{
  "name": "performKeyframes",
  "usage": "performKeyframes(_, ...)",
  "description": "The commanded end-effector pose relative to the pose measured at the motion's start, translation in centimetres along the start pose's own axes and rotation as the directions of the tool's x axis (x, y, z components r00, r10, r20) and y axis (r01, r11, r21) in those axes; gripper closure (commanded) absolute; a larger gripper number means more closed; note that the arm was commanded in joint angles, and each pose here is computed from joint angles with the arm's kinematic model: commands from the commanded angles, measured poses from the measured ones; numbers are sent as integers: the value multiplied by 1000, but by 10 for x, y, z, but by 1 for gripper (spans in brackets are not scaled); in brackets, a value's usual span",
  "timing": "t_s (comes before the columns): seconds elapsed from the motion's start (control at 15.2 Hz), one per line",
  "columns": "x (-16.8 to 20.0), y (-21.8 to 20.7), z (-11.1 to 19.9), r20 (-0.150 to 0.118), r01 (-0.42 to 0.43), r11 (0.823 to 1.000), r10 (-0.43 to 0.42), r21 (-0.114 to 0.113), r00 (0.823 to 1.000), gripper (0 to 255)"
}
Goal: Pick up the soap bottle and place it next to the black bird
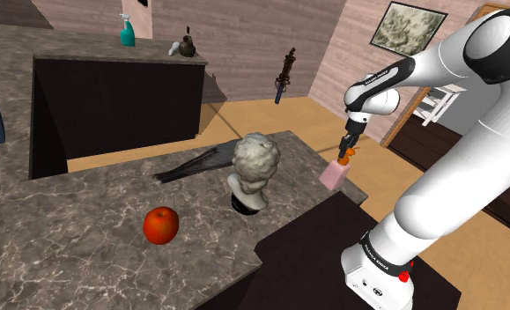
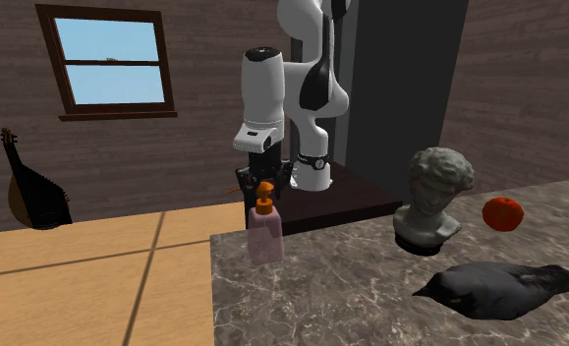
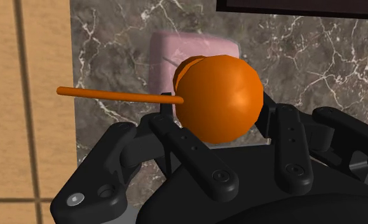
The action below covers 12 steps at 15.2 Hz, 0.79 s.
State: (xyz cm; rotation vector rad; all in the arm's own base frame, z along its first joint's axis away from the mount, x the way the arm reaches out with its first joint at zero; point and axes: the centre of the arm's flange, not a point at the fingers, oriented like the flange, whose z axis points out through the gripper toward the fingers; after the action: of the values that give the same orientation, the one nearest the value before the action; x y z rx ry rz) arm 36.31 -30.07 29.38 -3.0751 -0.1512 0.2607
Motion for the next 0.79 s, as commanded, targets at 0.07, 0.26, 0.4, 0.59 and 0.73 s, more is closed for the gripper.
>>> performKeyframes(0.07,0,0,0,1,0,1000,0,0,1000,255)
performKeyframes(0.26,0,0,0,0,0,1000,0,0,1000,255)
performKeyframes(0.4,-2,-1,-10,0,0,1000,0,0,1000,255)
performKeyframes(0.59,-4,-2,-26,0,0,1000,0,0,1000,255)
performKeyframes(0.73,-6,-2,-36,0,0,1000,0,0,1000,255)
